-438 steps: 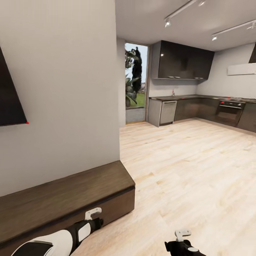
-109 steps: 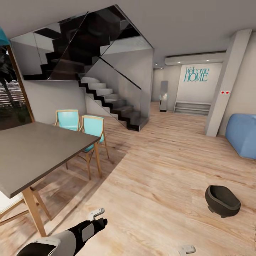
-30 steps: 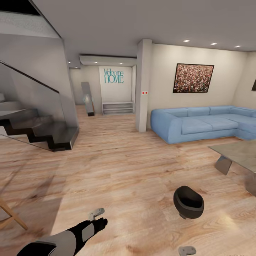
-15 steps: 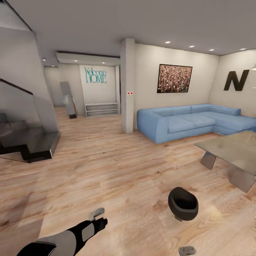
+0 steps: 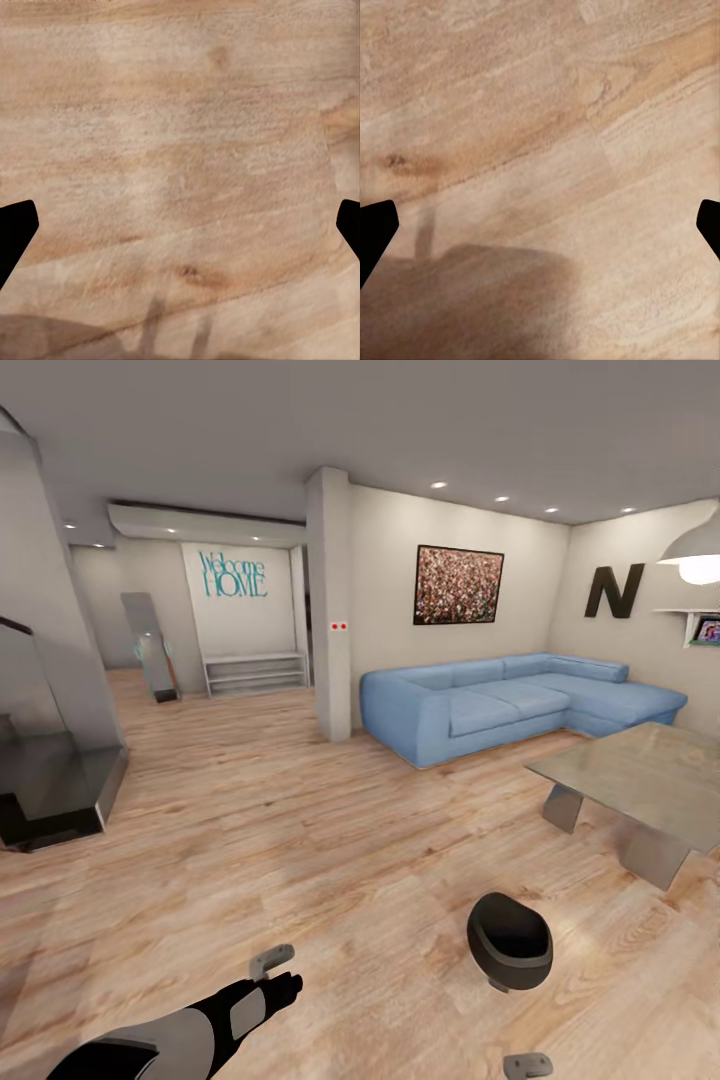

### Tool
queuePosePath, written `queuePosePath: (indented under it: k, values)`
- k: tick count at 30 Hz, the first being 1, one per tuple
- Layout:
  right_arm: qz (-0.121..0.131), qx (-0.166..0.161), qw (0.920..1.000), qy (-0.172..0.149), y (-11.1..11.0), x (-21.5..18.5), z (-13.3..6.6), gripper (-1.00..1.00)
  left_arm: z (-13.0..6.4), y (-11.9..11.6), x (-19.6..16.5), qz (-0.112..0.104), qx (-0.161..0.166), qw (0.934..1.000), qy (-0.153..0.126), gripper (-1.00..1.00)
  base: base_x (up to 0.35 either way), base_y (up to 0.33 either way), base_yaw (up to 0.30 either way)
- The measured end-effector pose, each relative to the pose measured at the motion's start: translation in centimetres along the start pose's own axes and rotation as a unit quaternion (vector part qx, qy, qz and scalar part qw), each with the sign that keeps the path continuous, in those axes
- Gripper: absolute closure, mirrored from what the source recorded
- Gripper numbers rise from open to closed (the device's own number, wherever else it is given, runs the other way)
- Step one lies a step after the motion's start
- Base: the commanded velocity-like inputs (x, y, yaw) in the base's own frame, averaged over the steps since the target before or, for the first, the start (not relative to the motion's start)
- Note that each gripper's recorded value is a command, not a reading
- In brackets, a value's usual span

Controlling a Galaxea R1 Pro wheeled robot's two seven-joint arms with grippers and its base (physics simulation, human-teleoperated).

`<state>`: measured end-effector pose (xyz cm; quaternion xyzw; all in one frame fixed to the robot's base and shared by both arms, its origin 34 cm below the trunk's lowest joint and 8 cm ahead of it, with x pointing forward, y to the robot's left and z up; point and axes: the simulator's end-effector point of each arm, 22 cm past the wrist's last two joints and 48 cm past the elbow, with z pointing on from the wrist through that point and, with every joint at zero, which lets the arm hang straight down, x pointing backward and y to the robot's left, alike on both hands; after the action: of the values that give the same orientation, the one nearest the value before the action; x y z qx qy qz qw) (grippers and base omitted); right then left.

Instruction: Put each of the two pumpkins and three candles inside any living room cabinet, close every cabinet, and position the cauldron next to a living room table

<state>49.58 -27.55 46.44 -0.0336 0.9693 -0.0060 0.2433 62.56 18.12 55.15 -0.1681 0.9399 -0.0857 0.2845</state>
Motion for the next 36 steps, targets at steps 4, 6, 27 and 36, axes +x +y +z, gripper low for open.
queuePosePath:
  k: [4,6,27,36]
  values:
    - [0.000,0.000,1.0000,0.001,-0.03,0.10,0.00,-1.00,0.00,-0.02,0.01,0.000,0.000,1.0000,0.000,-1.00,0.002,0.005,-0.003]
    - [-0.001,0.000,1.0000,0.001,-0.03,0.07,0.00,-1.00,0.00,-0.06,0.06,0.000,0.000,1.0000,0.000,-1.00,0.000,0.001,0.000]
    - [-0.004,-0.001,1.0000,0.001,0.13,0.02,0.00,-1.00,0.00,-0.01,0.02,0.000,0.000,1.0000,0.000,-1.00,0.000,0.000,-0.187]
    - [-0.003,-0.001,1.0000,0.001,0.13,0.05,0.00,-1.00,0.00,-0.01,0.02,0.000,0.000,1.0000,0.000,-1.00,0.000,0.076,-0.261]
